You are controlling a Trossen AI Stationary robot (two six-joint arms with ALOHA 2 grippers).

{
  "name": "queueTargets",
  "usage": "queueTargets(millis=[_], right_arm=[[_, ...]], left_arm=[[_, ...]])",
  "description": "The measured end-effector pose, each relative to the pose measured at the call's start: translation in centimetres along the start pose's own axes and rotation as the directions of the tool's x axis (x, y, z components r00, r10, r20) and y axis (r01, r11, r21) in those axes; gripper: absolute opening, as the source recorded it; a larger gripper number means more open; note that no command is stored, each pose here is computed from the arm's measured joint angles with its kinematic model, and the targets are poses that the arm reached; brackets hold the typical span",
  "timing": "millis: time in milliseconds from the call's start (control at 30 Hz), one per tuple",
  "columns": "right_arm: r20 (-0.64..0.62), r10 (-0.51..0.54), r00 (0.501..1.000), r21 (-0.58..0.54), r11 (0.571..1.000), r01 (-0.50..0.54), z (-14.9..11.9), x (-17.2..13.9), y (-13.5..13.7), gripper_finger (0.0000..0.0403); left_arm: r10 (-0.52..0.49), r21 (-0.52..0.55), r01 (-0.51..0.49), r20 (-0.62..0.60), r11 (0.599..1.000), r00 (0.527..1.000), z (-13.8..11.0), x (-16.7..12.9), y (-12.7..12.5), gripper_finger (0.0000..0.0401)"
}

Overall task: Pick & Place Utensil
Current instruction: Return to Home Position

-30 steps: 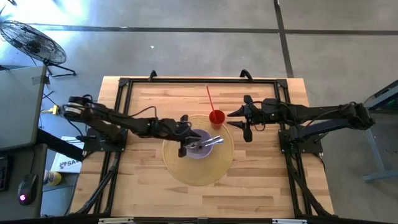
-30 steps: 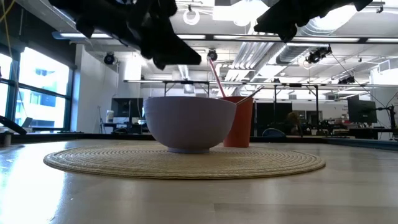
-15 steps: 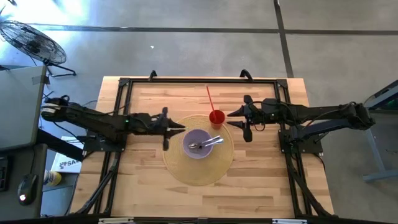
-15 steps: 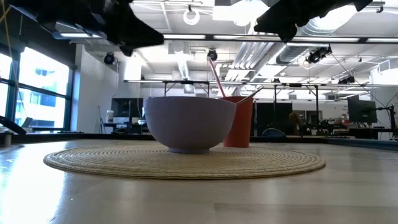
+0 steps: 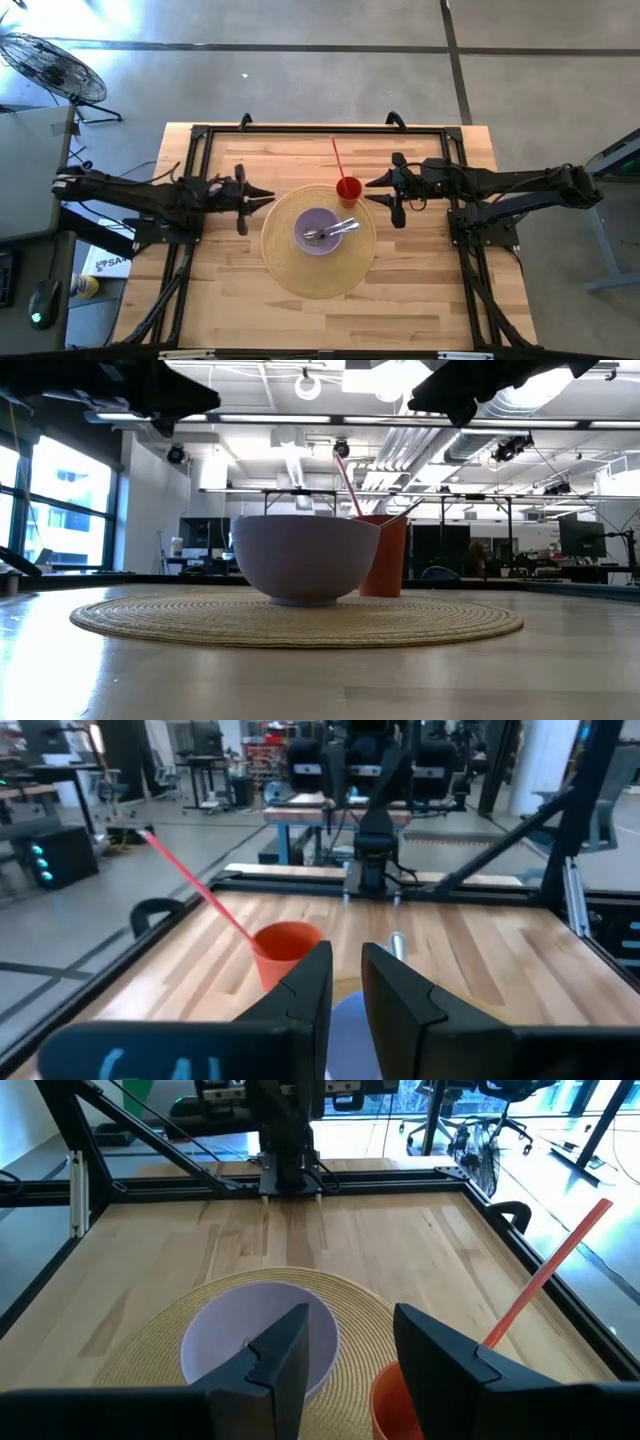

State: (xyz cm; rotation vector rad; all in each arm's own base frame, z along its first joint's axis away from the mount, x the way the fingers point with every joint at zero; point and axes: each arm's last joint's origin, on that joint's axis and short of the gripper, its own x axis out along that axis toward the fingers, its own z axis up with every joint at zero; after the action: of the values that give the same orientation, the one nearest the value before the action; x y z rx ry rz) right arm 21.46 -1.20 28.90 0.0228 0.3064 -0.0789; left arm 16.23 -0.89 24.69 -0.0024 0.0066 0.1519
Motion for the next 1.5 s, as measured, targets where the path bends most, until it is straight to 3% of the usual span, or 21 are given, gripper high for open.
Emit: queueTargets(millis=[333, 667, 1200, 1500], right_arm=[[0.004, 0.0, 1.0, 0.0, 1.0, 0.0, 0.0, 0.0, 0.0, 0.0139], [0.089, -0.075, 0.993, -0.061, 0.995, 0.081, 0.9, -0.3, -0.2, 0.0136], [0.19, 0.03, 0.981, -0.097, 0.995, -0.011, 0.8, -4.3, 0.0, 0.0007], [0.149, 0.06, 0.987, -0.088, 0.995, -0.047, -0.3, -4.9, 0.1, 0.0015]], left_arm=[[0.006, -0.018, -0.005, 0.056, 1.0, 0.998, 0.9, -2.7, 0.7, 0.0056], [0.031, -0.038, -0.027, 0.131, 0.999, 0.991, -0.6, -4.2, 1.2, 0.0056], [0.037, -0.053, -0.028, 0.183, 0.998, 0.982, -0.4, -7.2, 1.9, 0.0056], [0.037, -0.054, -0.027, 0.186, 0.998, 0.982, -0.4, -7.4, 2.0, 0.0056]])
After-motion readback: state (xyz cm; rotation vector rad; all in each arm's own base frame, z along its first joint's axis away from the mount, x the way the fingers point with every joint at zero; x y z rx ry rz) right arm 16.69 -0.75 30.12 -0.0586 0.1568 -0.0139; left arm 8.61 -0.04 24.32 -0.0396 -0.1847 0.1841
